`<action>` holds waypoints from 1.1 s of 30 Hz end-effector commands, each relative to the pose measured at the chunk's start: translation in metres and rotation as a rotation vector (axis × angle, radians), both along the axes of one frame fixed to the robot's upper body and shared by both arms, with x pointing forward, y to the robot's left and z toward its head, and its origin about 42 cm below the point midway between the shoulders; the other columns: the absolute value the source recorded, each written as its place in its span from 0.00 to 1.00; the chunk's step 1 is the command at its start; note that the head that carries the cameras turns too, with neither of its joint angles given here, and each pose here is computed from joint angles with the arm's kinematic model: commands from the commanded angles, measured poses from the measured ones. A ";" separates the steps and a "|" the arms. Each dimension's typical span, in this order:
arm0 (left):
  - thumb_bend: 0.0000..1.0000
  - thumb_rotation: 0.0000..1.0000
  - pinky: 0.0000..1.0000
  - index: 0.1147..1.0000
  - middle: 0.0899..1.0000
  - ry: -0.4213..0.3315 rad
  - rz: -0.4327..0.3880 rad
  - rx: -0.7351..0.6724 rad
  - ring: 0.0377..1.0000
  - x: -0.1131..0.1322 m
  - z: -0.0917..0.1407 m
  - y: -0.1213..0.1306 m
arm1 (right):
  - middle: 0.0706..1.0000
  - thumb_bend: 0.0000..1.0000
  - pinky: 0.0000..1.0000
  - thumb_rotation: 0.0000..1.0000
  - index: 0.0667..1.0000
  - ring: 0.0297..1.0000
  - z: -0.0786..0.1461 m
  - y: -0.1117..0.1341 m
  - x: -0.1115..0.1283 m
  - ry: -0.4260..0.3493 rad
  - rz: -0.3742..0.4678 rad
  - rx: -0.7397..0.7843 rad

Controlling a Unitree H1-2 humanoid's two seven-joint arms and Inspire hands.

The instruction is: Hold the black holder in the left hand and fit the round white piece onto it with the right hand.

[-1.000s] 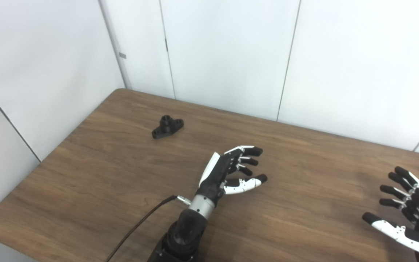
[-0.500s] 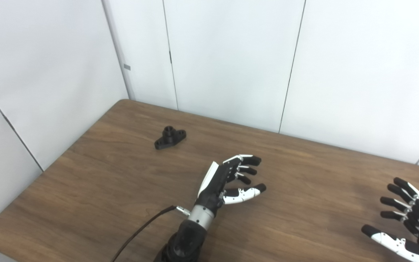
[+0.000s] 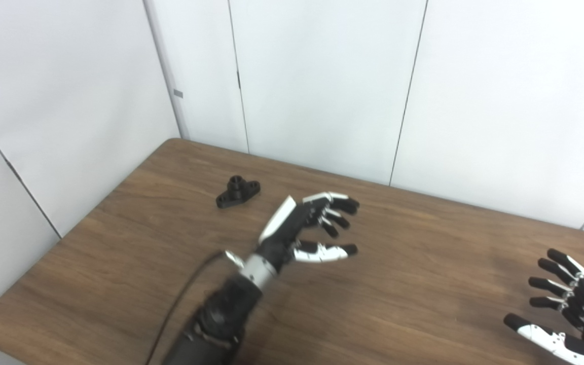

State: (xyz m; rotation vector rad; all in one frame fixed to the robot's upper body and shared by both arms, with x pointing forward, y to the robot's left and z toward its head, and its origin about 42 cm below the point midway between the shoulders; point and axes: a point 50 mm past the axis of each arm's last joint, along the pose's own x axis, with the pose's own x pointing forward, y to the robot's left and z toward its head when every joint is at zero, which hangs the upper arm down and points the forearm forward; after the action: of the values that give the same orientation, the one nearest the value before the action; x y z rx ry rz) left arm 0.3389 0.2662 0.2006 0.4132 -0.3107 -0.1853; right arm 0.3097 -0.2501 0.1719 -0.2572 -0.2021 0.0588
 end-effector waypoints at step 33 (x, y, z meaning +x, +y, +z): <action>0.82 0.20 0.83 0.80 0.97 -0.134 0.626 0.721 0.99 0.015 0.094 0.131 | 0.83 0.61 0.62 0.00 0.85 0.73 0.030 -0.005 -0.004 -0.065 0.004 0.002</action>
State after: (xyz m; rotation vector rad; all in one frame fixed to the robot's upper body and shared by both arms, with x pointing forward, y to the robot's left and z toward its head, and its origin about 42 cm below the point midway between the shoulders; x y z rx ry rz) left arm 0.3487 0.3867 0.2709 1.1688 -0.1779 0.2848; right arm 0.3054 -0.2545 0.1843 -0.2557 -0.2004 0.0550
